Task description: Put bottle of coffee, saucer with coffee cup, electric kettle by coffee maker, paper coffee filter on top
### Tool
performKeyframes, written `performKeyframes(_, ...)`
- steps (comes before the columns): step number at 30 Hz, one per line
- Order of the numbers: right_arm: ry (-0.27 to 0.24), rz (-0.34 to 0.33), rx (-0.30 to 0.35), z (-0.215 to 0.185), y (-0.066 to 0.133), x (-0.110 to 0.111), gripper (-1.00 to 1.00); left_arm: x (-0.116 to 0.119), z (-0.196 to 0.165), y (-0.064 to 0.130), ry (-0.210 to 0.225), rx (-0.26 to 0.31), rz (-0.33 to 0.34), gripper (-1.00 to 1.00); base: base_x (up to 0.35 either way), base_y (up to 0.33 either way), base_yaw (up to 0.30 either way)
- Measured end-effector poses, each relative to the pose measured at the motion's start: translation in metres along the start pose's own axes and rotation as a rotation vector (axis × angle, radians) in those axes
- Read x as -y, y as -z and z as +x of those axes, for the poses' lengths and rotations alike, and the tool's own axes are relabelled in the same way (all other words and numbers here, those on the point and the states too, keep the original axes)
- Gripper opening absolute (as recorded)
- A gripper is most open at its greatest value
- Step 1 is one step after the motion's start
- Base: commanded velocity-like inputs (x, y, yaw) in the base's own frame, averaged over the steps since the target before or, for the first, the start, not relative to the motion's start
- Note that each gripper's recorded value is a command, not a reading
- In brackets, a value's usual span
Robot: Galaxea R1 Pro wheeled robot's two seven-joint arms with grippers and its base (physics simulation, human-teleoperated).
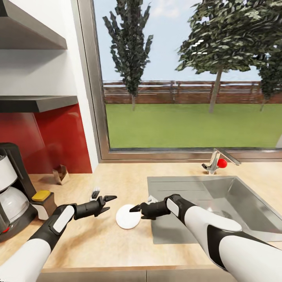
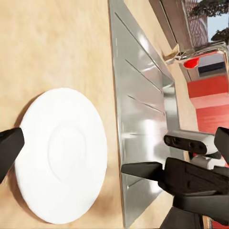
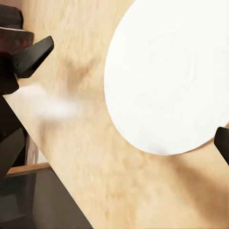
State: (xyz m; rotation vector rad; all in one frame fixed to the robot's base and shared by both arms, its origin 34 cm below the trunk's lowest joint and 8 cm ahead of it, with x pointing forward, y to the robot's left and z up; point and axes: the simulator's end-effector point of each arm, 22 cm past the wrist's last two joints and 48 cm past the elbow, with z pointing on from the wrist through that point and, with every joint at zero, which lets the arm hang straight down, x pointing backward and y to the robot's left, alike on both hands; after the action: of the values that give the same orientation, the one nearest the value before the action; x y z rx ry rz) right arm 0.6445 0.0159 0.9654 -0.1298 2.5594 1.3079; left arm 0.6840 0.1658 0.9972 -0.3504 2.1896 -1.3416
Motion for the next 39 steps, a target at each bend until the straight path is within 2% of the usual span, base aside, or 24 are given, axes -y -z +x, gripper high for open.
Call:
performKeyframes(3, -0.003, 0.000, -0.003, 0.002, -0.001, 0.001, 1.00, -0.009, 0.001, -0.003, -0.017, 0.019, -0.019, 1.00, 0.000, 0.000, 0.000)
performKeyframes(5, -0.004, -0.001, -0.006, 0.004, -0.002, 0.001, 1.00, -0.017, 0.010, -0.008, -0.023, 0.005, -0.037, 1.00, 0.000, 0.000, 0.000)
performKeyframes(8, -0.004, -0.002, -0.006, 0.004, -0.002, 0.001, 1.00, -0.013, 0.017, -0.015, -0.021, -0.006, -0.030, 1.00, 0.000, 0.000, 0.000)
performKeyframes(13, -0.005, -0.002, -0.006, 0.004, -0.002, 0.001, 1.00, -0.006, 0.031, -0.028, -0.008, -0.027, -0.012, 1.00, 0.000, 0.000, 0.000)
performKeyframes(15, -0.004, -0.002, -0.006, 0.005, -0.003, 0.000, 1.00, -0.006, 0.036, -0.032, 0.002, -0.033, -0.012, 1.00, 0.000, 0.000, 0.000)
performKeyframes(16, -0.004, -0.002, -0.007, 0.005, -0.003, 0.001, 1.00, -0.009, 0.045, -0.037, 0.020, -0.045, -0.013, 1.00, 0.000, 0.000, 0.000)
performKeyframes(19, -0.004, -0.002, -0.008, 0.005, -0.003, 0.001, 1.00, -0.006, 0.050, -0.041, 0.029, -0.052, -0.007, 1.00, 0.000, 0.000, 0.000)
performKeyframes(39, -0.011, -0.001, -0.013, 0.010, -0.005, 0.003, 1.00, -0.006, 0.053, -0.043, 0.033, -0.058, -0.006, 1.00, 0.000, 0.000, 0.000)
